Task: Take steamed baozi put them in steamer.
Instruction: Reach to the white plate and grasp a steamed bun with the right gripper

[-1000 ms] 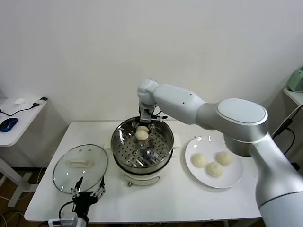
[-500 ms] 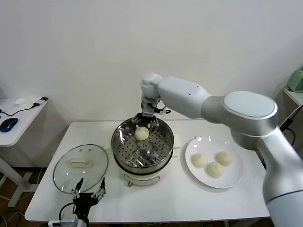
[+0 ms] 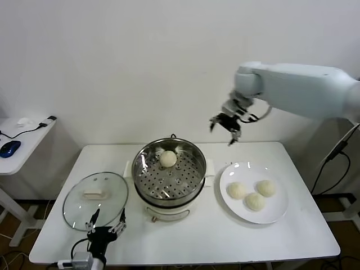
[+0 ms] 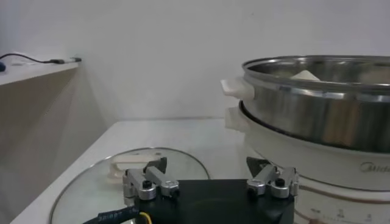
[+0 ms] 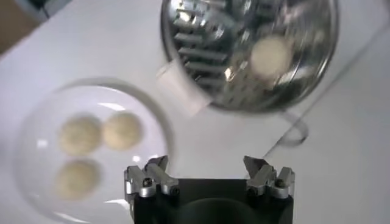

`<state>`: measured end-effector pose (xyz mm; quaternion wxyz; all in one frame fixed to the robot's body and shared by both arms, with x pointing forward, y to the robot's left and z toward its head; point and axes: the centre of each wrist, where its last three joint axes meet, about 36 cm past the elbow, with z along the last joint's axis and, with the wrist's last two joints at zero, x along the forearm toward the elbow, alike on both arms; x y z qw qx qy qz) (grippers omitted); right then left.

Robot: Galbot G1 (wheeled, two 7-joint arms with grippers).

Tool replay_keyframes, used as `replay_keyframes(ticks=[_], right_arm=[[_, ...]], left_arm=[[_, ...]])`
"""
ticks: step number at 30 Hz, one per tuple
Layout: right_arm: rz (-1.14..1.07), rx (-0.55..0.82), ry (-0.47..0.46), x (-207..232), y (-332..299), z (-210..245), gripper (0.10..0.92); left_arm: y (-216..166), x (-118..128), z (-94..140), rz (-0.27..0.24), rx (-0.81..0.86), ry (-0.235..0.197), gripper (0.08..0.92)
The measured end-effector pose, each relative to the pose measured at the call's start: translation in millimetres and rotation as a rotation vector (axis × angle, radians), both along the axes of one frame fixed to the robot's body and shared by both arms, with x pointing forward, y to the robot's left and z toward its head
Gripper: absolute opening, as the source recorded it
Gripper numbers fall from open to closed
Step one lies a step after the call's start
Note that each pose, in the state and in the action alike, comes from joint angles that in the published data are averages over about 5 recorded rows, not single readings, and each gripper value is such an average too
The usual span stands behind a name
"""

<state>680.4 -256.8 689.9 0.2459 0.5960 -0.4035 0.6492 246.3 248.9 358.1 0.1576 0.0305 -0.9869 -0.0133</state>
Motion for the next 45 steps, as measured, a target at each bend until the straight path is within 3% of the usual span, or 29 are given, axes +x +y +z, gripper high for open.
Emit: replay_keyframes(ticks=[10,23,34,40,45], right_arm=[[-0.387,0.072,0.099,-53.3,-58.1,-89.6,0.823],[-0.570,0.071,0.142,-53.1,-55.0,-182.9,0.823],[-0.616,0.057,0.144,-42.7,-41.1,-224.6,0.815],[-0.626,0.053,0.144,-38.7,-36.7,-233.9,0.728],[-0.626,0.055,0.156,-38.0,-36.3,-234.5,0.705]], left_arm=[[1.7,-0.4,-2.1,0.012,0.000,0.006,0.823],[1.4,-5.2,-6.0,0.032,0.001,0.019,0.823],[1.7,-5.9,-8.1,0.038,0.002,0.023,0.823],[0.6,-6.2,-8.4,0.035,0.000,0.024,0.823],[0.2,-6.6,-7.9,0.033,0.000,0.025,0.823]])
